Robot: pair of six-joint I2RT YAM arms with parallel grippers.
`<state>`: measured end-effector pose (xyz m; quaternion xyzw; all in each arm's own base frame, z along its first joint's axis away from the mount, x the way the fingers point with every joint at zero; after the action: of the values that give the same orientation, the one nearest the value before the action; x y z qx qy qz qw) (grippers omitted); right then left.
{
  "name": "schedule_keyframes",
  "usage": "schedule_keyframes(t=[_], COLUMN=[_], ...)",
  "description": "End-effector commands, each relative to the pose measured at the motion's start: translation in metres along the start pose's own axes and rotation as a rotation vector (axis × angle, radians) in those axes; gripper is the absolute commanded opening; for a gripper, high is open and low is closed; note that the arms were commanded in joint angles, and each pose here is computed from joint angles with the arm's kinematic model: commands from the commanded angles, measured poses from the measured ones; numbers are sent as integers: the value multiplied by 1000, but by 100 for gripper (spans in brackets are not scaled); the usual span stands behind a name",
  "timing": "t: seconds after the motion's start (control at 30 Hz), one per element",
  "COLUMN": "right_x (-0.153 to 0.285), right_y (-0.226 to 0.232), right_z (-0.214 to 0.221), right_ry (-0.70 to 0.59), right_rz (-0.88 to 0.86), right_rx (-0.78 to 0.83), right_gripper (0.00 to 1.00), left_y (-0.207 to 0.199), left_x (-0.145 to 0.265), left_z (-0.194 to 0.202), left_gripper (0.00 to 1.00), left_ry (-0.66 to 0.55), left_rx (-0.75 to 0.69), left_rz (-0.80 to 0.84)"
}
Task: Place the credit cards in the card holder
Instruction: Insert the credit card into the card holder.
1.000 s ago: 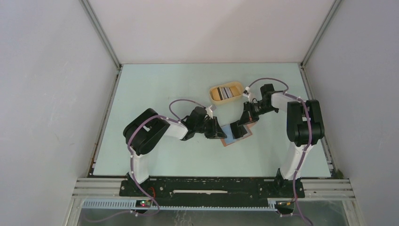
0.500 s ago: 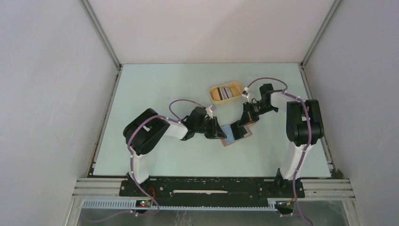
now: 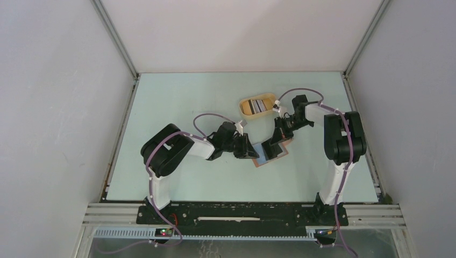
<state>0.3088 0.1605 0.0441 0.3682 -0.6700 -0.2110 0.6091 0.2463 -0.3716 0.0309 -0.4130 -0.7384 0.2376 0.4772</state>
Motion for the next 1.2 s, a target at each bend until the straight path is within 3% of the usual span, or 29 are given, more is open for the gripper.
schedule_keyframes(t=[0.0, 0.5, 0.8, 1.17], right_x=[-6, -21, -21, -10], right_y=[-6, 5, 13, 22], right_z=[-2, -1, -1, -6], right_ry=[25, 74, 78, 50], right_rz=[40, 18, 51, 105], right_rx=[-11, -23, 33, 112], right_gripper=[0, 1, 25, 40], left_y=[12, 8, 0, -15], left_x=[3, 4, 7, 21], left_z=[11, 6, -1, -20], left_gripper=[24, 26, 30, 34], left_ry=[27, 16, -6, -73], left_rx=[20, 13, 8, -21], left_rz=[-41, -33, -23, -8])
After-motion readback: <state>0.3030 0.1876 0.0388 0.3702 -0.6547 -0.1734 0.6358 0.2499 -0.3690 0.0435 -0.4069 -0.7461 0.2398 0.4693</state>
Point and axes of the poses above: each gripper's point midway between its finger pads, its own x axis back along the fingers, its own y axis along the line the jaws close on, z = x × y, the point moved 1 cm from there along x, back along the fingers, and after that the axes turned 10 degrees about -x, right-handed, at the moved point
